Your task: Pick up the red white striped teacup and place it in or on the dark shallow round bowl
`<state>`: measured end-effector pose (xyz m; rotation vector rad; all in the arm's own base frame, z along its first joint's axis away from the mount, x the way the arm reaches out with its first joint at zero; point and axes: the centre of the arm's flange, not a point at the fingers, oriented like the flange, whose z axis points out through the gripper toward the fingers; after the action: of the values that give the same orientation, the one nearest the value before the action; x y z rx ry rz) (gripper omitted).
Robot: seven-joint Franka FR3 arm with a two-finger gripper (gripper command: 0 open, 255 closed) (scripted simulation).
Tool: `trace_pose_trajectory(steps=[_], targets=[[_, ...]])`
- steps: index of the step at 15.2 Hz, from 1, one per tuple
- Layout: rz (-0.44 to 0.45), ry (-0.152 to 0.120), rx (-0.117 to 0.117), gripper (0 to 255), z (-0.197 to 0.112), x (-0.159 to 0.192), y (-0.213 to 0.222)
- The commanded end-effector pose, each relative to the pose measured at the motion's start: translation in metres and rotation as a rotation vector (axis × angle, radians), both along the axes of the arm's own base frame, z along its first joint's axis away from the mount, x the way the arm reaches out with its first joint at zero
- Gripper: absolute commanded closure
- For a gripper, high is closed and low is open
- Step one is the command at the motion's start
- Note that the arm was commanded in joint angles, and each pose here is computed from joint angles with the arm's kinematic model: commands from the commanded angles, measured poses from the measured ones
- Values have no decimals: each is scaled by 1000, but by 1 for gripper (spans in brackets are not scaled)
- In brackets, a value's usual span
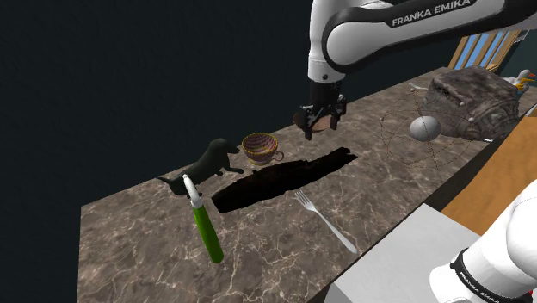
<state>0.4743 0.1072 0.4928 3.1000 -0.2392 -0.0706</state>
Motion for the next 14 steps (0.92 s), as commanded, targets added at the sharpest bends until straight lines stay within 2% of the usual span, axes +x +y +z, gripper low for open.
trace_pose_trajectory(steps=[1, 14], targets=[[0, -5, -3, 0, -12, 19, 13], [3, -38, -28, 0, -77, 155, 90]])
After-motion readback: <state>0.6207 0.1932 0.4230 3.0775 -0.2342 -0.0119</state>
